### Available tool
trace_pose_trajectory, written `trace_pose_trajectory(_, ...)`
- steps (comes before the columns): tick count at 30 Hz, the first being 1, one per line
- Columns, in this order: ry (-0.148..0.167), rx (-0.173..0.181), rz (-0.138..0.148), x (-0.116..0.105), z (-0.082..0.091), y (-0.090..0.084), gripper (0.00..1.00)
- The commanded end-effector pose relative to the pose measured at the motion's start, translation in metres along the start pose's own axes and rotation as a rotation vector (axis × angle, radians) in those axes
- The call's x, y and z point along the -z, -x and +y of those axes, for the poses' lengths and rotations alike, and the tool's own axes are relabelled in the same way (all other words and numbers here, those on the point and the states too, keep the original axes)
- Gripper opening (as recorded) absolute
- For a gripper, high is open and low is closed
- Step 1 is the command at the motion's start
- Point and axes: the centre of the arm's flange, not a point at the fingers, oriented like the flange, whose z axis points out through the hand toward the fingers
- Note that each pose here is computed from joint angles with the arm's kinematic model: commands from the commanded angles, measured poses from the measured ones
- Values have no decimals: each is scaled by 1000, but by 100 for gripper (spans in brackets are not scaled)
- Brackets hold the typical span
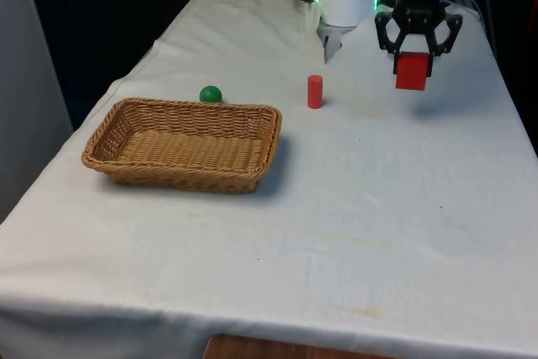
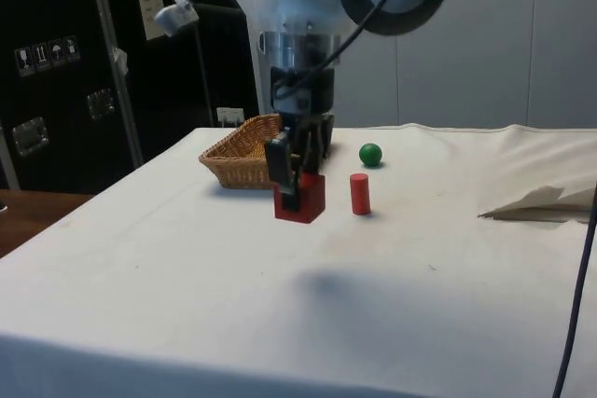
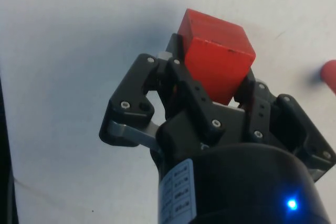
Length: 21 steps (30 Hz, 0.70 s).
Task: Pick up the object to the left of the cylinder and place it into the basket.
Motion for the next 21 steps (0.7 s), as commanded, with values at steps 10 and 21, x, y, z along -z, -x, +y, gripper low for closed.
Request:
trace_pose_trajectory(10, 14, -3, 7, 17, 3, -16, 0)
trace_pose_trajectory(21, 17, -7, 14, 34, 10, -35, 0)
